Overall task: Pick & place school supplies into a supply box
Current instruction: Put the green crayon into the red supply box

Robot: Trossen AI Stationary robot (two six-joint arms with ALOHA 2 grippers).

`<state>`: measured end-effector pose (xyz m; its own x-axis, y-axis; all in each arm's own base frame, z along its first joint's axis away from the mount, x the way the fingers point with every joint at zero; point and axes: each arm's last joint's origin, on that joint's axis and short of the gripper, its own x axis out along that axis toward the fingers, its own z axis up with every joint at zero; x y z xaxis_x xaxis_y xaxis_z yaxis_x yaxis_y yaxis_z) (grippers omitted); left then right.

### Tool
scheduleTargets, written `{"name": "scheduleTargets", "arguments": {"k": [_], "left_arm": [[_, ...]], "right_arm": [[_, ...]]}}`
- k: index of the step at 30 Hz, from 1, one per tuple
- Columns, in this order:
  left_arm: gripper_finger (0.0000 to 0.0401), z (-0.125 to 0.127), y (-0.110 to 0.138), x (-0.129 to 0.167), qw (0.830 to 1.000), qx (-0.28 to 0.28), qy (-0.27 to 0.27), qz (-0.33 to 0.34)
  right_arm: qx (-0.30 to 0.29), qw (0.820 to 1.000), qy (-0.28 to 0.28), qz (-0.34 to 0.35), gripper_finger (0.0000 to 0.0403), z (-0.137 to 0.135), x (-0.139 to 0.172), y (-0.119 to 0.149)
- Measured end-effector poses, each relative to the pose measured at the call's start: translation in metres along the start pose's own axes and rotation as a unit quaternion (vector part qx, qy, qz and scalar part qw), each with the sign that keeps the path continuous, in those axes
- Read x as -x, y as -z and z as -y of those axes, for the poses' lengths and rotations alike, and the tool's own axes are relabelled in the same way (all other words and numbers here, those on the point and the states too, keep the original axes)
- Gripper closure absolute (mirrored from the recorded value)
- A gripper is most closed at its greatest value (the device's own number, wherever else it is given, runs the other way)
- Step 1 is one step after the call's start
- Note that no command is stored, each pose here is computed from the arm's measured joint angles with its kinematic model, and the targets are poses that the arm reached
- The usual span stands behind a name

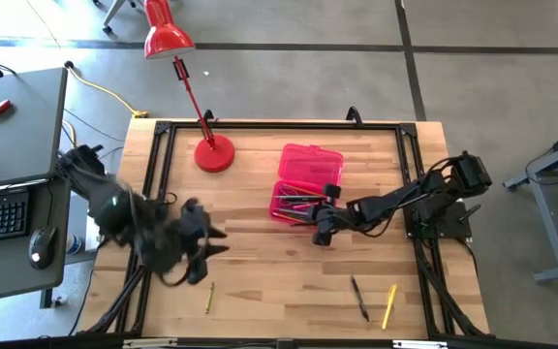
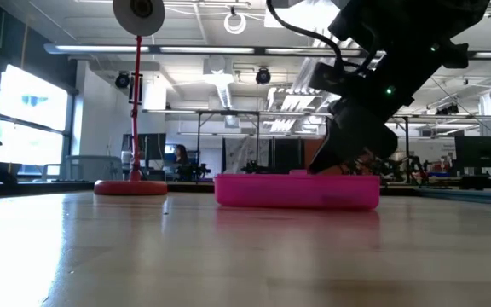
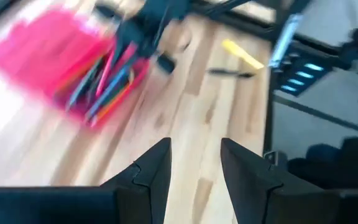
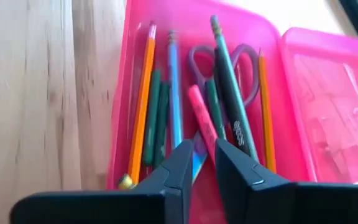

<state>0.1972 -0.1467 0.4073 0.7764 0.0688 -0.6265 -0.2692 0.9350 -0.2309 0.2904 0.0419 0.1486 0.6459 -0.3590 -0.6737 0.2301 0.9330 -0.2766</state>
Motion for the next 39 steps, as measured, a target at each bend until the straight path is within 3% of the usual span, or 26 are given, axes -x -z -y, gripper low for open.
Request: {"name": "scheduleTargets", "arguments": {"k": [7, 15, 20, 26, 33, 39], "left_arm": [[0.0229, 0.015, 0.085, -0.021, 0.99, 0.138, -0.02, -0.033], [0.0229, 0.02, 0.152, -0.068, 0.971, 0.204, 0.088, -0.084], [0.0229, 0.013, 0.169, -0.081, 0.956, 0.264, 0.1, -0.085], [0.0229, 0.01, 0.174, -0.084, 0.954, 0.264, 0.099, -0.099], [0.0229, 0.01, 0.177, -0.083, 0.953, 0.248, 0.102, -0.14], [0.0229, 0.012, 0.186, -0.091, 0.945, 0.259, 0.084, -0.181]], "right_arm": [[-0.005, 1.0, -0.008, 0.03, 0.0324, -0.001, 0.0, -0.006], [-0.044, 0.995, -0.071, 0.058, 0.0316, -0.005, 0.002, -0.014], [-0.063, 0.991, -0.098, 0.058, 0.0316, -0.006, 0.004, -0.015], [-0.11, 0.986, -0.111, 0.06, 0.0316, -0.008, 0.006, -0.016], [-0.121, 0.98, -0.146, 0.059, 0.0316, -0.01, 0.006, -0.018], [-0.131, 0.972, -0.166, 0.107, 0.0316, -0.018, 0.013, -0.026]]}}
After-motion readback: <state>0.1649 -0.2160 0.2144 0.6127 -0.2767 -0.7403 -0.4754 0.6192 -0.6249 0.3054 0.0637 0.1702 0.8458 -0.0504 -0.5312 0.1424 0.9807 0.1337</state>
